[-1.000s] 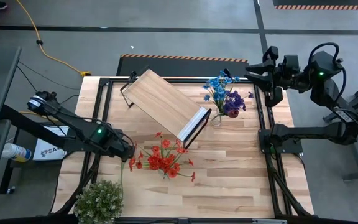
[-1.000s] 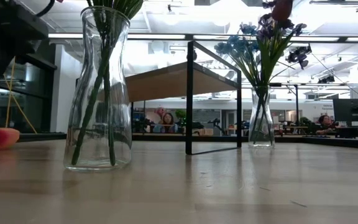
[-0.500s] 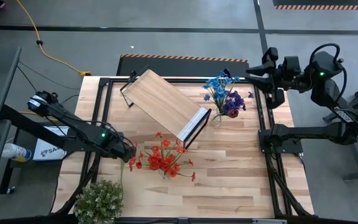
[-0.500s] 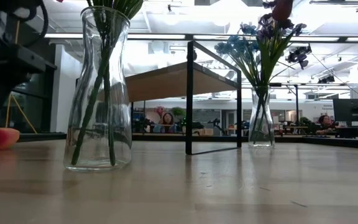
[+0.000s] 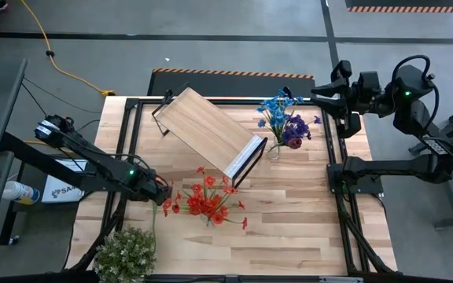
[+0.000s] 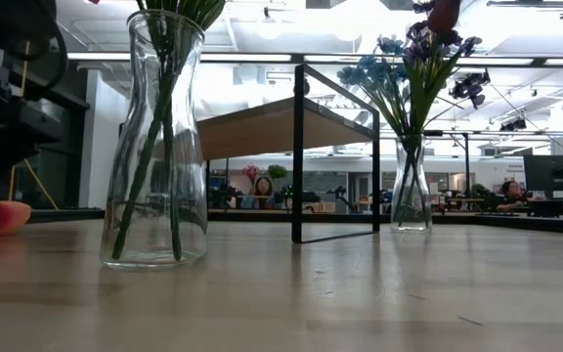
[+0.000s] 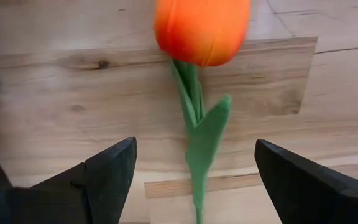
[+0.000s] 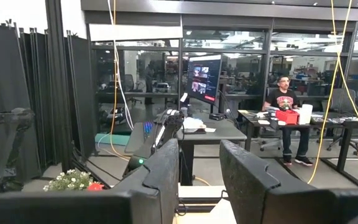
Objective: Pick and place flowers into a vace then onto a shelf
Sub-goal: Put the orange flower into the bottom transparent vase
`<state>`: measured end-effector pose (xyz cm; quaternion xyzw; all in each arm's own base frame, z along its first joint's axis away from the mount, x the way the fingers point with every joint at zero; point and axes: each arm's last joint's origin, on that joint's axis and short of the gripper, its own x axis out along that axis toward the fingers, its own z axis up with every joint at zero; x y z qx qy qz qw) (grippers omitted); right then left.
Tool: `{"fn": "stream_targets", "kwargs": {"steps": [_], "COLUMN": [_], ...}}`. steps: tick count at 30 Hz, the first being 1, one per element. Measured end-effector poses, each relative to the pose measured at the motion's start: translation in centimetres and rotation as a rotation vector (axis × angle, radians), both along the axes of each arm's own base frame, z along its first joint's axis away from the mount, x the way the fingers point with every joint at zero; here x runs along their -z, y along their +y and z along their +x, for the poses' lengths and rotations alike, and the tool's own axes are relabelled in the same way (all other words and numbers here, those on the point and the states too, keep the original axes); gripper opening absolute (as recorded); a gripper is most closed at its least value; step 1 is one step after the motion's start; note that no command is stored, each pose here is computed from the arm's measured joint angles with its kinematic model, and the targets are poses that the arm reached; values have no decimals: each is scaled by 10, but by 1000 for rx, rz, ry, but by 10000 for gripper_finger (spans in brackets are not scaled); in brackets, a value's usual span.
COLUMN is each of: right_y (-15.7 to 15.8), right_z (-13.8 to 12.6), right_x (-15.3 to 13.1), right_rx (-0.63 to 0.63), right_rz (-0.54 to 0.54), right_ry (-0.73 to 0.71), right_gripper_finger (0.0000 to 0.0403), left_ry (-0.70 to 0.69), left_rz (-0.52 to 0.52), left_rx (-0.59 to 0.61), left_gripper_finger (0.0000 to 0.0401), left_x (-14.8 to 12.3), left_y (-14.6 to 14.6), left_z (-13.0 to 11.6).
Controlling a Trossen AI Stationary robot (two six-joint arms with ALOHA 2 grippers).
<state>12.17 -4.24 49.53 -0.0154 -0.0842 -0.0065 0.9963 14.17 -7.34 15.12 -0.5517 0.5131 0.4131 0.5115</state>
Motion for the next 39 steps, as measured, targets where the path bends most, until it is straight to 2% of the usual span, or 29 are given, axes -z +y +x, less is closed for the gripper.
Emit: {"fn": "stream_targets", "kwargs": {"steps": [7,22,39], "right_y": [0,0,0], "right_z": [0,0,0], "right_x": [0,0,0], "right_rx": [0,0,-2], "right_rz": [0,0,11], "right_ry": [0,0,-1], "right_gripper_finger": [110,110,110], "left_ry": [-52,-116,-104], "left_rz": [91,97,108], "left_rx": [21,22,68], "left_gripper_finger": [360,360,360], "left_x": [0,-1,-1], "left_y": [2,1,1], "left_z": [2,7,5]}}
